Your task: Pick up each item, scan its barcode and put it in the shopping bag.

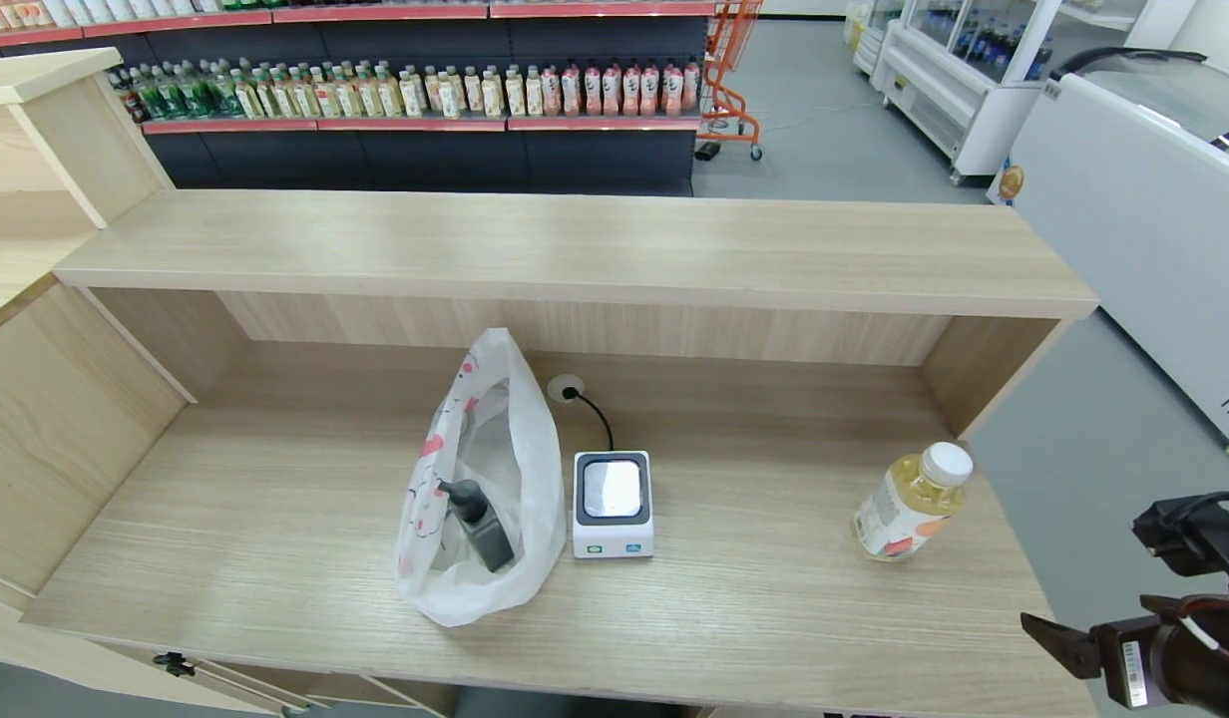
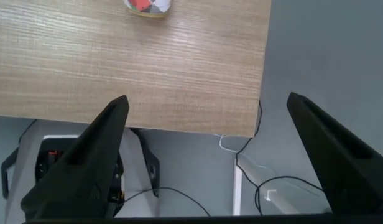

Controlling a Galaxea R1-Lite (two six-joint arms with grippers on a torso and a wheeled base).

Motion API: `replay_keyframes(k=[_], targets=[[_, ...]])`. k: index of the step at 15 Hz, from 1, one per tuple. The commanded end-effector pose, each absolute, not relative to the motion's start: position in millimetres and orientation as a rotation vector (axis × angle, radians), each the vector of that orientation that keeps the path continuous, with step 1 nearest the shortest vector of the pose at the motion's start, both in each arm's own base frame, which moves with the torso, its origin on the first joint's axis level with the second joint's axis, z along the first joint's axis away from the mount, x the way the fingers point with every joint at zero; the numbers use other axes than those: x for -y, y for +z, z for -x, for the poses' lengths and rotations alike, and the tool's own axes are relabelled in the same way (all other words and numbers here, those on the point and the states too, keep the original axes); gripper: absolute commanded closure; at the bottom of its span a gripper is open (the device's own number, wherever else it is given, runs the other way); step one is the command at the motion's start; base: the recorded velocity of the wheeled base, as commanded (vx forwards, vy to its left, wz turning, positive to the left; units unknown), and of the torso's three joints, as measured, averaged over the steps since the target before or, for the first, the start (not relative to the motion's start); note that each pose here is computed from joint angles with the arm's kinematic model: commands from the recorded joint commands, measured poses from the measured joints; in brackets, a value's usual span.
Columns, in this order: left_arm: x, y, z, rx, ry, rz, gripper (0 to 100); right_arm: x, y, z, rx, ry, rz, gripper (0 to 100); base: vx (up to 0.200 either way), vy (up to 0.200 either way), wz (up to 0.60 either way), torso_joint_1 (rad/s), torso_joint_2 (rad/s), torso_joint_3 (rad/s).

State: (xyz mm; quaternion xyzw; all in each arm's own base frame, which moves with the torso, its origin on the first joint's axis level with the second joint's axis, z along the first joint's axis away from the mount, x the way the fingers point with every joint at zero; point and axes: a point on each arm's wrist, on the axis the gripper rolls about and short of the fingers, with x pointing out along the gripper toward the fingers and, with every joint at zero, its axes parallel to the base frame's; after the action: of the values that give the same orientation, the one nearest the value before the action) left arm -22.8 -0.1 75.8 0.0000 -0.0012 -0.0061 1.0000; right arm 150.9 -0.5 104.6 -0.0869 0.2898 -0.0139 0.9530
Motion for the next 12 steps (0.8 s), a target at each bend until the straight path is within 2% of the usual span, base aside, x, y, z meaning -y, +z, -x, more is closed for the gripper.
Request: replay_keyframes(k=[1,7,12], targets=[[0,76,23,0.003,-0.011,0.0,0,0,91,-173,-0.63,-0.021,0.176,0,0.0,0.0,0.0,0.0,0.0,0.0],[0,76,23,0.003,-0.012,0.0,0,-8,46,-219,-0.585,0.009,0.188,0,0.0,0.0,0.0,0.0,0.0,0.0],[0,76,23,0.003,-0.012,0.0,0,-24,39,-243,-0.537,0.062,0.199,0,0.0,0.0,0.0,0.0,0.0,0.0]])
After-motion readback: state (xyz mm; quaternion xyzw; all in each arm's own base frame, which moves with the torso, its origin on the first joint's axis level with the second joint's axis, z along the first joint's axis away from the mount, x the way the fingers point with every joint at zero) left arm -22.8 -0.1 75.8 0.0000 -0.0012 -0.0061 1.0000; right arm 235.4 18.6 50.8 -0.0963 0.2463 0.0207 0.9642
